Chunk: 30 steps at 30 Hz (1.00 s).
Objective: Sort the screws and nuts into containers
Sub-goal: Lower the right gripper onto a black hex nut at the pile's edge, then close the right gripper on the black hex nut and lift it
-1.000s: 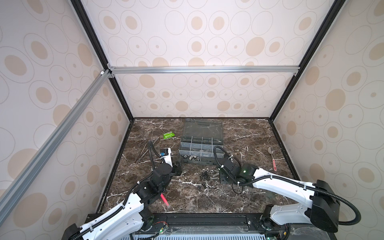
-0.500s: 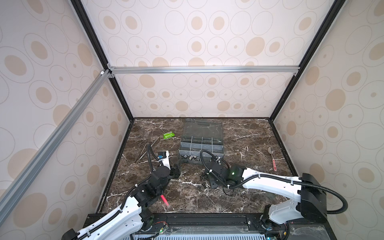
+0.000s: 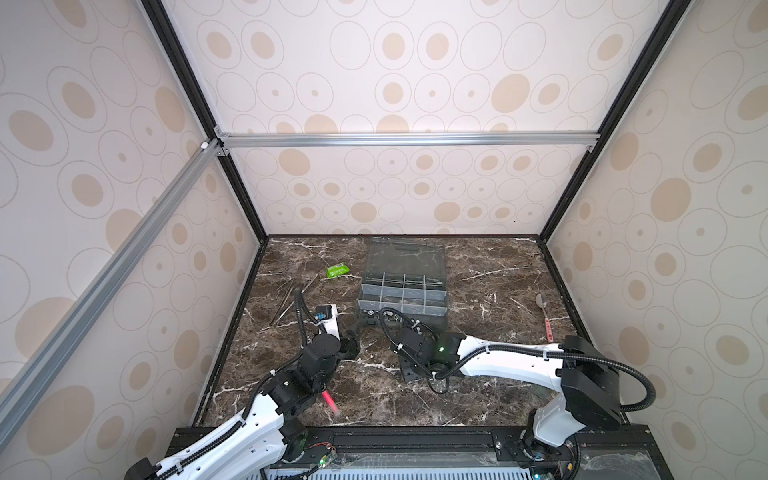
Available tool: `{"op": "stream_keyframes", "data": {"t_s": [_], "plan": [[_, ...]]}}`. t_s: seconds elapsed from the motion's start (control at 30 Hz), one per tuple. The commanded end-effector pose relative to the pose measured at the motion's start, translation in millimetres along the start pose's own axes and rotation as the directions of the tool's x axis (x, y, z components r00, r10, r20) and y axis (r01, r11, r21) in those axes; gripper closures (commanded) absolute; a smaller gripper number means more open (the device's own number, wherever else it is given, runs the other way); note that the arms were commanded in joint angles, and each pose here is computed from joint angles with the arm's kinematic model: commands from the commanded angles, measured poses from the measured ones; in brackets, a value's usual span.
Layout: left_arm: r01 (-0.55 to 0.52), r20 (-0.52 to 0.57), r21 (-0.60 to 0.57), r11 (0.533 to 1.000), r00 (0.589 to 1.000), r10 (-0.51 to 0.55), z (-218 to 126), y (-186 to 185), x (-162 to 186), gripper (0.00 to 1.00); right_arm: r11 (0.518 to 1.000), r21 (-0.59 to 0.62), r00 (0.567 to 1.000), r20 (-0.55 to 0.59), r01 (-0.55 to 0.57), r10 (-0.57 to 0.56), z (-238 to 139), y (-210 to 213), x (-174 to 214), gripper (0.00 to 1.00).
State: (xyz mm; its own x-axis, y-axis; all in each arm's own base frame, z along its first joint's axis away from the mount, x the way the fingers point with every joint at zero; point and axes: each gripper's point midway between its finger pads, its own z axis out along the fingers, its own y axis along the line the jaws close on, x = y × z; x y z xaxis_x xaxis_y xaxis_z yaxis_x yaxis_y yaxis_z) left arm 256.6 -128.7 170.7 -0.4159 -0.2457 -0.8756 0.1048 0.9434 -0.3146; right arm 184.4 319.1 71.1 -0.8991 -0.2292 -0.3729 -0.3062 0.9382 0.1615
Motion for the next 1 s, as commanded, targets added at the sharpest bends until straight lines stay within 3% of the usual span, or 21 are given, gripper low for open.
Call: {"op": "stream_keyframes", "data": {"t_s": [0.0,0.37,0.97], "plan": [[0.047,0.018,-0.034,0.998,0.999,-0.047,-3.7,7.3,-7.5,0.36,0.999,-0.042,1.000,-0.014,0.018,-0.018,5.1,19.7,0.0,0.50],[0.077,0.021,-0.083,0.994,0.997,-0.076,-11.6,24.1,-0.6,0.36,0.995,-0.057,0.992,-0.092,0.082,-0.087,24.3,29.1,12.5,0.52],[0.109,0.004,-0.088,0.990,0.994,-0.109,-11.3,30.2,11.8,0.35,0.998,0.029,0.993,-0.106,0.050,-0.047,39.8,20.0,12.8,0.55]]}}
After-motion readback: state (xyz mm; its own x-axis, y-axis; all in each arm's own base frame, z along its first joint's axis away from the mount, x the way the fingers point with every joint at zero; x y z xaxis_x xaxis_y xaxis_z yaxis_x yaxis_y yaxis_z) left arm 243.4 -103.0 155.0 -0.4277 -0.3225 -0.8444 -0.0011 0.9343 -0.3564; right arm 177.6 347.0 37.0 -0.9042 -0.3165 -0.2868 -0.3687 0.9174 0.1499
